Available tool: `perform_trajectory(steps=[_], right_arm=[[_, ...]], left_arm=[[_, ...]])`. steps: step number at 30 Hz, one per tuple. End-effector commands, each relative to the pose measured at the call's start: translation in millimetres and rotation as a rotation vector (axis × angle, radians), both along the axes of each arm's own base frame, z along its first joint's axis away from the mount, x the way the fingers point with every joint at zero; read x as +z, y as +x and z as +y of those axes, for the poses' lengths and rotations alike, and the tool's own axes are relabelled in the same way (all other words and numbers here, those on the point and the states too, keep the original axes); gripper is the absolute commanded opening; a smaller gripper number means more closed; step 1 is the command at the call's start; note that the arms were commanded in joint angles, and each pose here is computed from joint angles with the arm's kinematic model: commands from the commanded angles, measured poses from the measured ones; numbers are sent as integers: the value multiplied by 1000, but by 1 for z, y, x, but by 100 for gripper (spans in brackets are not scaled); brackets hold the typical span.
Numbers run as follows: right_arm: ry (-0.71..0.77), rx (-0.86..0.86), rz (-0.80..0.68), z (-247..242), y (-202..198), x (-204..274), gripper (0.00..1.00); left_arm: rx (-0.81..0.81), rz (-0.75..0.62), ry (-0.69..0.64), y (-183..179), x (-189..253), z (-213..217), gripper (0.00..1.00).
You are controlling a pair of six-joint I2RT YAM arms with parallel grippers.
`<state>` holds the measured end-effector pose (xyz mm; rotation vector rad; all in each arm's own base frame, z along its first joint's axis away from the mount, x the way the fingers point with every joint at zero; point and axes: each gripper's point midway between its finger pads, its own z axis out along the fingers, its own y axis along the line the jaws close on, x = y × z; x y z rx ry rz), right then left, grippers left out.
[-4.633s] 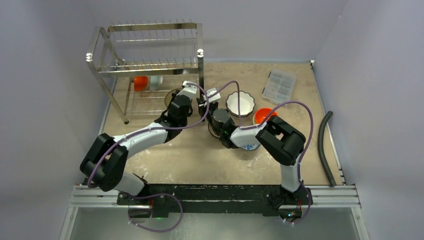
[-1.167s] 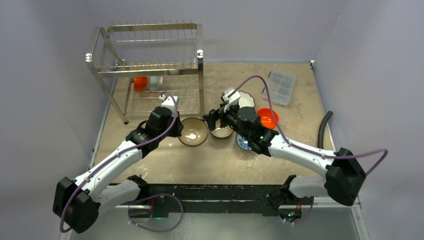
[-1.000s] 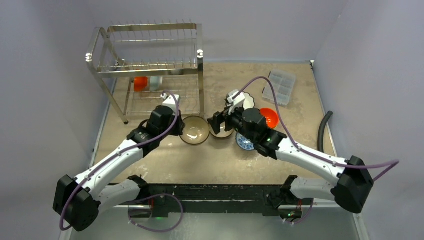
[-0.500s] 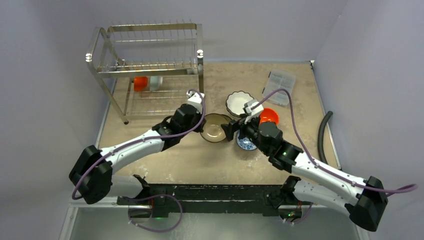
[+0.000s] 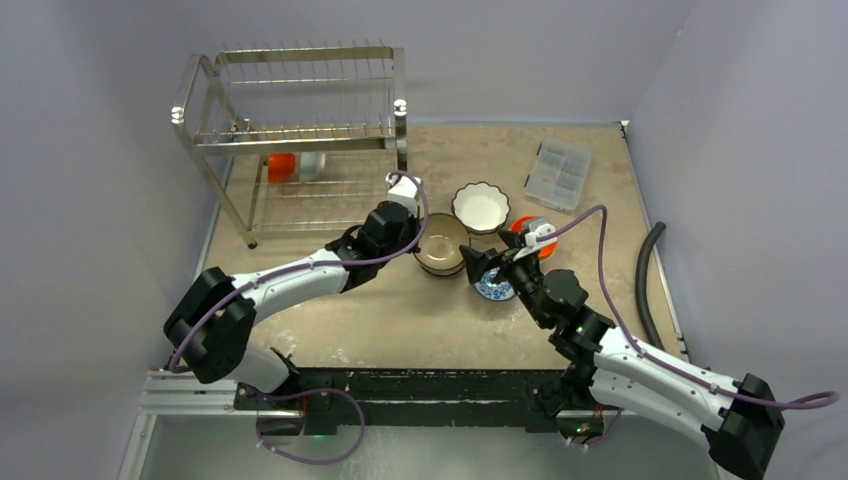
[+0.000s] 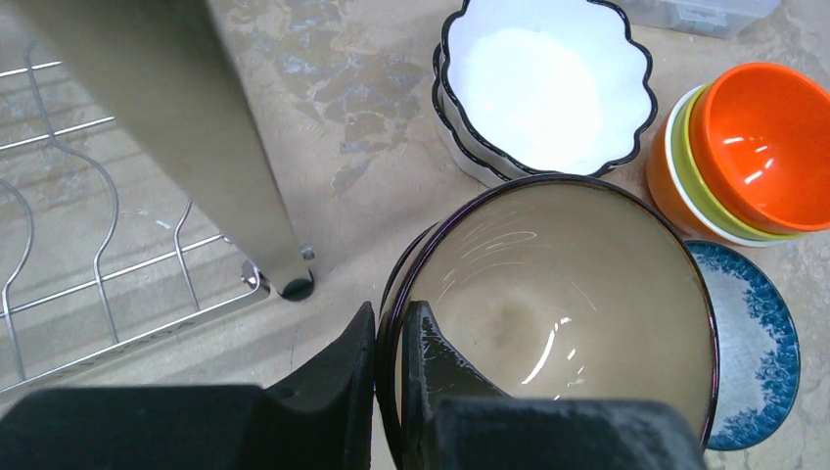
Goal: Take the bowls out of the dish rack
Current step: Place the bowl with the bowl.
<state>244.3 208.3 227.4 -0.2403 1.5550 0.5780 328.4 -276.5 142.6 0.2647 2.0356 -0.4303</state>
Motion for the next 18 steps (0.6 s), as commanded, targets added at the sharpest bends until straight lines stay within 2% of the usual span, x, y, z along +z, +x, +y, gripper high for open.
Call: perform_trajectory(steps=[1, 8, 15, 18], right_arm=[[80, -35, -48, -6, 2, 18, 99], [78, -29, -48, -6, 1, 17, 99], [69, -26, -43, -4, 3, 15, 99], [64, -23, -39, -2, 3, 14, 99]], left_arm=[[11, -155, -166, 27, 60, -29, 0], [15, -117, -147, 31, 37, -37, 0], [10, -90, -136, 27, 26, -38, 11], [9, -85, -135, 25, 26, -38, 20]])
